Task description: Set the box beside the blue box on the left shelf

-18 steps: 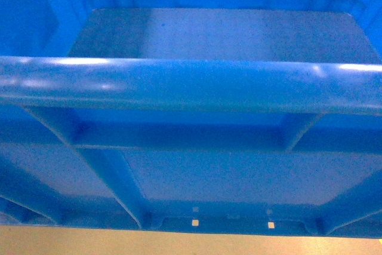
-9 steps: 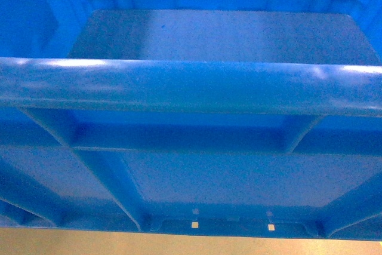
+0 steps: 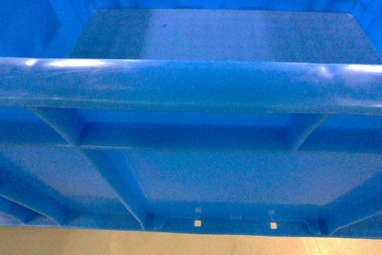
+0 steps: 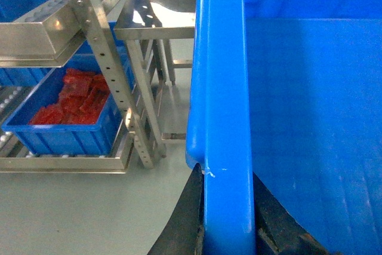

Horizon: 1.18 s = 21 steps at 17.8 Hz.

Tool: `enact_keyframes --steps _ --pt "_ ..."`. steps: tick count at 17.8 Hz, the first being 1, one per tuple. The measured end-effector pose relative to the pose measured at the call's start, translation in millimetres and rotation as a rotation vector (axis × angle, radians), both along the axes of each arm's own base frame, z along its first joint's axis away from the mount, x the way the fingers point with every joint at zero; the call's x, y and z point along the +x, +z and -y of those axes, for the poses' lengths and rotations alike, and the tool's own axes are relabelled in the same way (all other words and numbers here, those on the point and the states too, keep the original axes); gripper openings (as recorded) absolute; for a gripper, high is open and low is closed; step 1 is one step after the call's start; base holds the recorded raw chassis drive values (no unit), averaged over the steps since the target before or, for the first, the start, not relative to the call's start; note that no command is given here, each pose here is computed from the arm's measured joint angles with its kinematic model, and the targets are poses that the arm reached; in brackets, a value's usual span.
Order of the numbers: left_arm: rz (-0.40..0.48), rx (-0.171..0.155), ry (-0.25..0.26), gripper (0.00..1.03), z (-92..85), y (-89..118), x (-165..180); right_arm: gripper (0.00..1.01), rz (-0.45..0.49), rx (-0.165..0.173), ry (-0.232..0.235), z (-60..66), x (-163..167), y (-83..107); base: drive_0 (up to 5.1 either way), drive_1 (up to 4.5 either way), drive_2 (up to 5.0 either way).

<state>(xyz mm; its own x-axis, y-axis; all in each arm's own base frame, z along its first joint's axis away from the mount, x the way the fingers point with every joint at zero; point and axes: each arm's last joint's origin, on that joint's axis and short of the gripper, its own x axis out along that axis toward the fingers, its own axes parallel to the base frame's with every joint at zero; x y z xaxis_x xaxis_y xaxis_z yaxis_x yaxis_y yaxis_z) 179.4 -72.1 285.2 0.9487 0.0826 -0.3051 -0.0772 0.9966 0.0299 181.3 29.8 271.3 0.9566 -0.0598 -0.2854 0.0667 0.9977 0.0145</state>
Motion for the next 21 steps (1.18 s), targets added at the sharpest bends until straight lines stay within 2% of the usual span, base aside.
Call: enact_keyframes --steps 21 --pt "-0.002 0.001 0.001 0.09 -0.6 0.1 -0.7 0.10 -0.005 -0.001 0.001 -0.1 0.2 -0.6 -4.9 2.52 2.5"
